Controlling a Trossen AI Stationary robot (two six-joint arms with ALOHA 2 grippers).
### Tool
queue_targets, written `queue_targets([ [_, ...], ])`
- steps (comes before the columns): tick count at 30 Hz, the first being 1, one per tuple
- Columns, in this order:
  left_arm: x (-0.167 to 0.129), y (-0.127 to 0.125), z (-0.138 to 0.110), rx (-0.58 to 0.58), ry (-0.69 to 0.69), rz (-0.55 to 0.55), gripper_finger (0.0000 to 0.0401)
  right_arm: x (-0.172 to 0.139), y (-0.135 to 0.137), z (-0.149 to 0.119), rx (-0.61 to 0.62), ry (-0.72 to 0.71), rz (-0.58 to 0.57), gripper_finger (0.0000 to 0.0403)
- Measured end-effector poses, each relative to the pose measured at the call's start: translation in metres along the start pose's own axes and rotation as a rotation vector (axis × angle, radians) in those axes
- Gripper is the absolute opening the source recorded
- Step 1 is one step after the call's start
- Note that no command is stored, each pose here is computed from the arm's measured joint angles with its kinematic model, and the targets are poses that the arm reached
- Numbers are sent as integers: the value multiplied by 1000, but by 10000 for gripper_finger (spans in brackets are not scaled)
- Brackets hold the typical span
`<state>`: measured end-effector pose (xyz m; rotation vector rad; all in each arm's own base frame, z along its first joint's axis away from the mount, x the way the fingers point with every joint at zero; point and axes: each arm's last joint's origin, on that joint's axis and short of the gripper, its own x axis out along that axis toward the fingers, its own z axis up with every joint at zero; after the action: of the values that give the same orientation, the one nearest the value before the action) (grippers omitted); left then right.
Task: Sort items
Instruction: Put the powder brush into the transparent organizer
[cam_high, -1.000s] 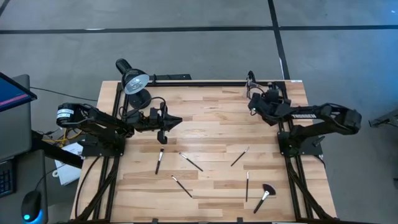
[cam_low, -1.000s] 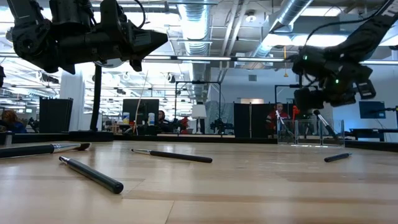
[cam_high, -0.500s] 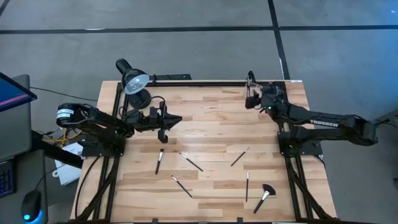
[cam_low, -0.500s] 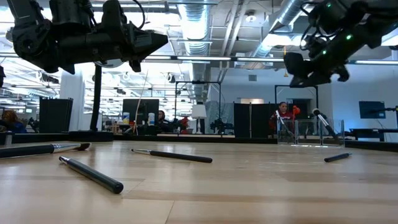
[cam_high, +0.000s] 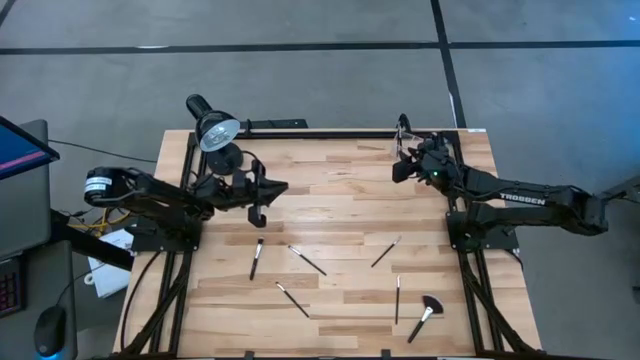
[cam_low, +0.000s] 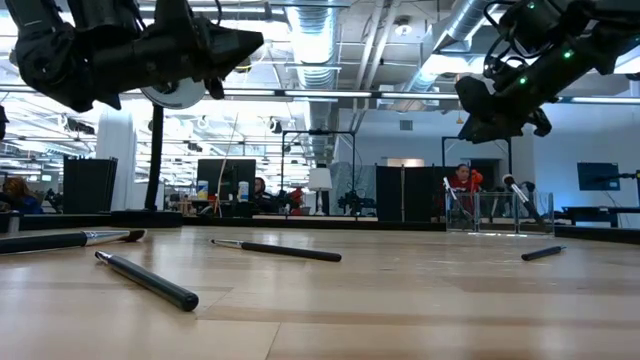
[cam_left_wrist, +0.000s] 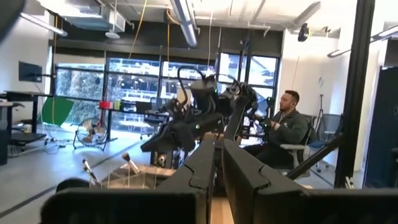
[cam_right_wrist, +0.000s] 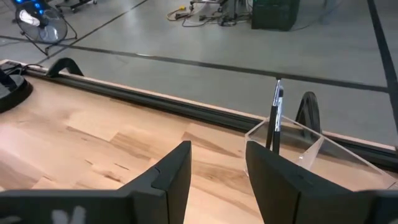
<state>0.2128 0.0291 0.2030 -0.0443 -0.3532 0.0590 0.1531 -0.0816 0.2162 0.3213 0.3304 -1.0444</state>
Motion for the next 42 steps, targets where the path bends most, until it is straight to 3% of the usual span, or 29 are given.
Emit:
queue_targets([
  [19,-1,-1,4,-9,-13,-6,30,0,0,0,0,0,0,146],
  [42,0,-22,3,-46,-6,-103,30,0,0,0,1,1,1,150],
])
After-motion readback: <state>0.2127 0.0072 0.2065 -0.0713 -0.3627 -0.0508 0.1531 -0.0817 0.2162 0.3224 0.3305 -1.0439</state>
